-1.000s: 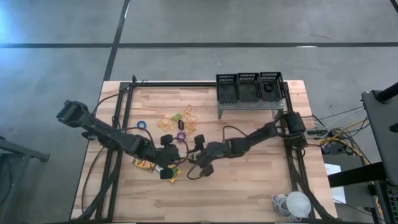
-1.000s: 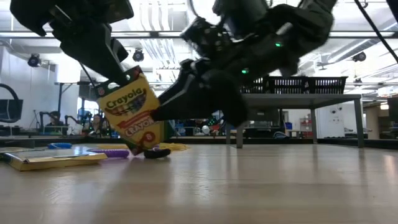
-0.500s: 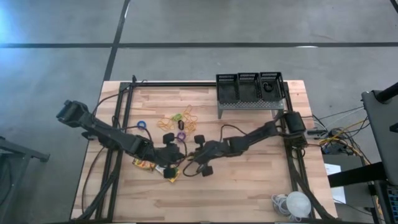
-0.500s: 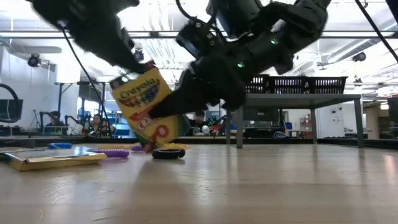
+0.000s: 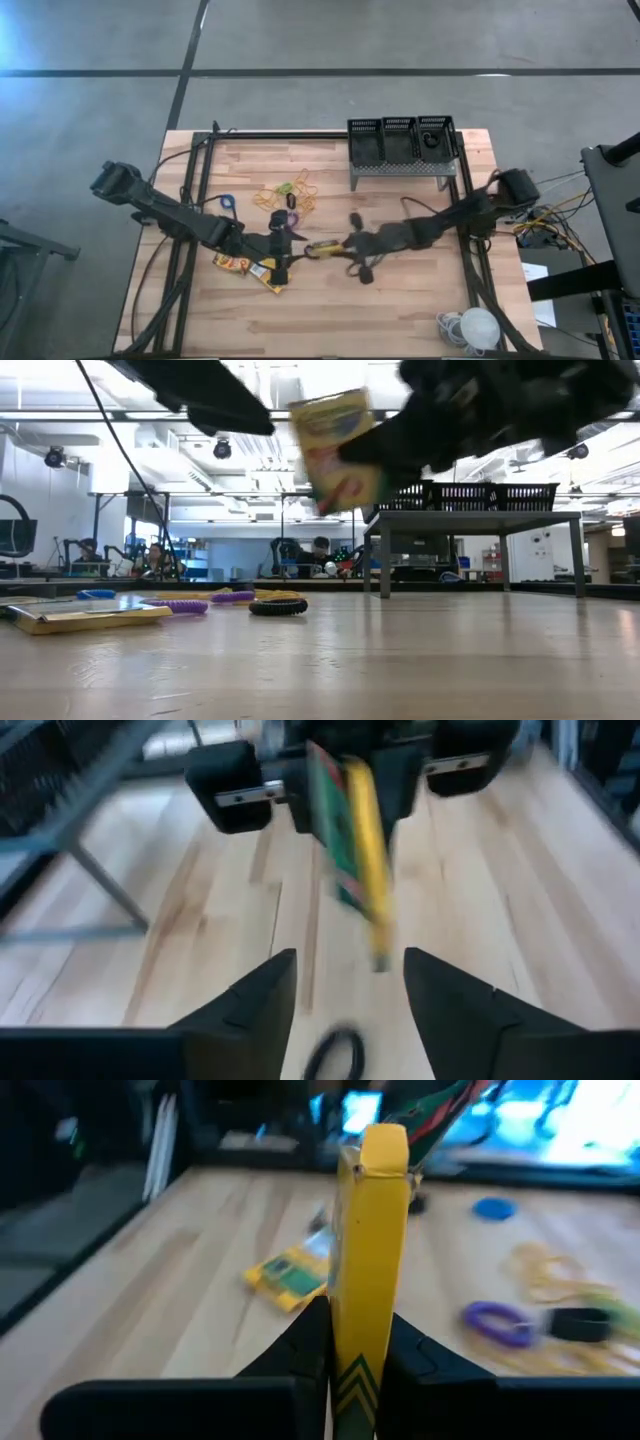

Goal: Pick & Place Office Desk Supplies
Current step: Put the yellow crayon box into the middle black basket on the shelf

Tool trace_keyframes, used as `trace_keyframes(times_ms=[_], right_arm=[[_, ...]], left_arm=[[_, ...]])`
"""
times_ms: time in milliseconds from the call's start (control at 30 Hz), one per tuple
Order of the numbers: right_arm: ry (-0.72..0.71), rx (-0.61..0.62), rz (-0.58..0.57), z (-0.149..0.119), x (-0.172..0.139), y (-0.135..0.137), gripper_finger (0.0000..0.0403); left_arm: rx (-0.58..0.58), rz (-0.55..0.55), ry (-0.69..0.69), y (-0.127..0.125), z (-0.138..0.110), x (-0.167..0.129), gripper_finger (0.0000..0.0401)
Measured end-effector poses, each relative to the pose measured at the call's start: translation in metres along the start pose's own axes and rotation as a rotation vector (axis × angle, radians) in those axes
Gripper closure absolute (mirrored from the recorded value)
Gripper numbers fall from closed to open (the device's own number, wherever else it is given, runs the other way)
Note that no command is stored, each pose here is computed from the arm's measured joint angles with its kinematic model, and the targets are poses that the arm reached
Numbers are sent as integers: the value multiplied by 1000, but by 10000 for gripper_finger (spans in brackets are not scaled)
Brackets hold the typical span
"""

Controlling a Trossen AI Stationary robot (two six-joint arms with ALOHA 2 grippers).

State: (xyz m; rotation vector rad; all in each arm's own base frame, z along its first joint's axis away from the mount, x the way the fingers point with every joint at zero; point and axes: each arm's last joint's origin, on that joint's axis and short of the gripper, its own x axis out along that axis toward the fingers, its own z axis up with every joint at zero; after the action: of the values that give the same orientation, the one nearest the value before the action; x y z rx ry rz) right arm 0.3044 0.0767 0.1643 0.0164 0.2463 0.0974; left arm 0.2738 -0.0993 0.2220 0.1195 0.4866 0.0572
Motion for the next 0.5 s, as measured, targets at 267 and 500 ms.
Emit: trace_keyframes(times_ms=[267, 500], right_arm=[[-288, 49, -24, 7, -49, -8, 365], [-361, 27, -54, 10, -60, -11, 365]], left_arm=[[-4, 17, -330, 4, -36, 13, 206], [-26, 65, -452, 8, -35, 39, 206]])
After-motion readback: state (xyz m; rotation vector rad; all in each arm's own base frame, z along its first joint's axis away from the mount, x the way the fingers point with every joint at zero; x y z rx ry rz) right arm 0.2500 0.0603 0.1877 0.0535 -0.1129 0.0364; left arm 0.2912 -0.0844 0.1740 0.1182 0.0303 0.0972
